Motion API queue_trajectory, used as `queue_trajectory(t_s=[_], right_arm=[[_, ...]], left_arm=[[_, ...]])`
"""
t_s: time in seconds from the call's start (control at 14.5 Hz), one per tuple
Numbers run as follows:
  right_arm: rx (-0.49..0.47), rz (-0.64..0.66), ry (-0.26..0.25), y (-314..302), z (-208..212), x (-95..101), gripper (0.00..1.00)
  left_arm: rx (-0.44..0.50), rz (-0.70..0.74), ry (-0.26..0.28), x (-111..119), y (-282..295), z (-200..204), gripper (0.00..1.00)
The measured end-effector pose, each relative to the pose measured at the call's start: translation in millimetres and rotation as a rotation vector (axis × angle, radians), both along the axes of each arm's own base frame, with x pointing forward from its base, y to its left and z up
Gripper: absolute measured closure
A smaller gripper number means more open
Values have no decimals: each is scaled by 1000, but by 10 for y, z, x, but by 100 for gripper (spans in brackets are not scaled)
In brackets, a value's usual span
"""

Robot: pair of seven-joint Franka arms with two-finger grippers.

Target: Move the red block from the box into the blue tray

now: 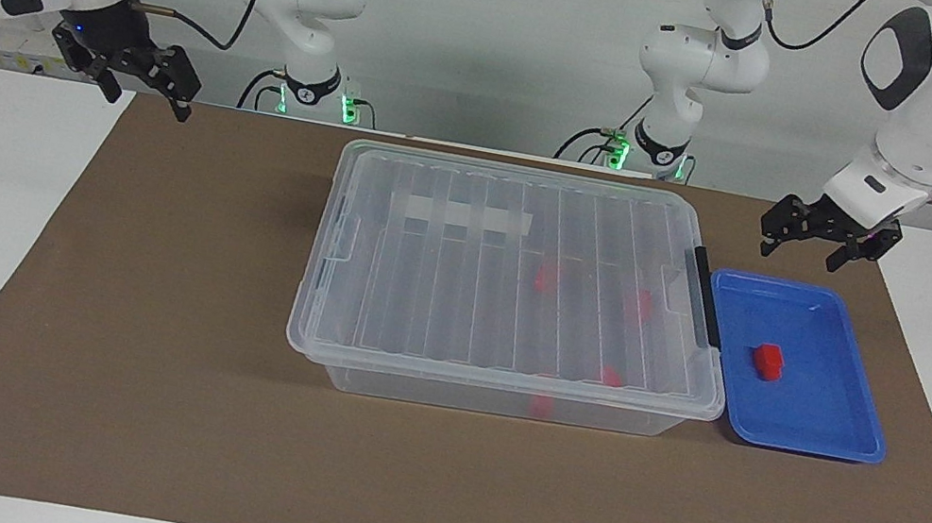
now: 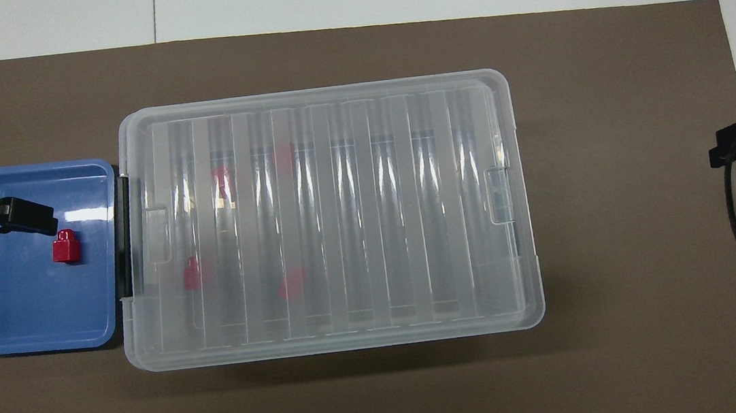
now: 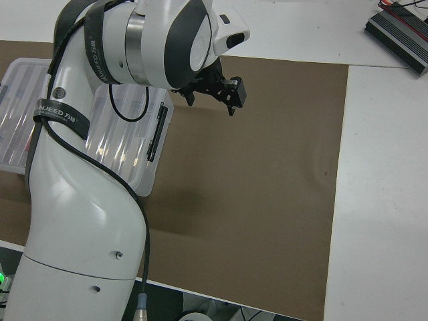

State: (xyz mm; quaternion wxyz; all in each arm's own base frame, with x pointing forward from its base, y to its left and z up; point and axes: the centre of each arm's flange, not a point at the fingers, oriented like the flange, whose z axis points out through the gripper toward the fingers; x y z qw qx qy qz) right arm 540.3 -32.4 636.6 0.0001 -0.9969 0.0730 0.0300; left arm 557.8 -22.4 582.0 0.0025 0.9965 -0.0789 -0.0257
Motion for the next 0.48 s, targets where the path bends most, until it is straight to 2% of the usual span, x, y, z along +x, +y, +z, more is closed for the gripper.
queue_trajectory(t_s=[0.48], right_arm=[[-4,25,-15,130,18,21,0]], left_arm=[[0,0,0,0,0,0,0]])
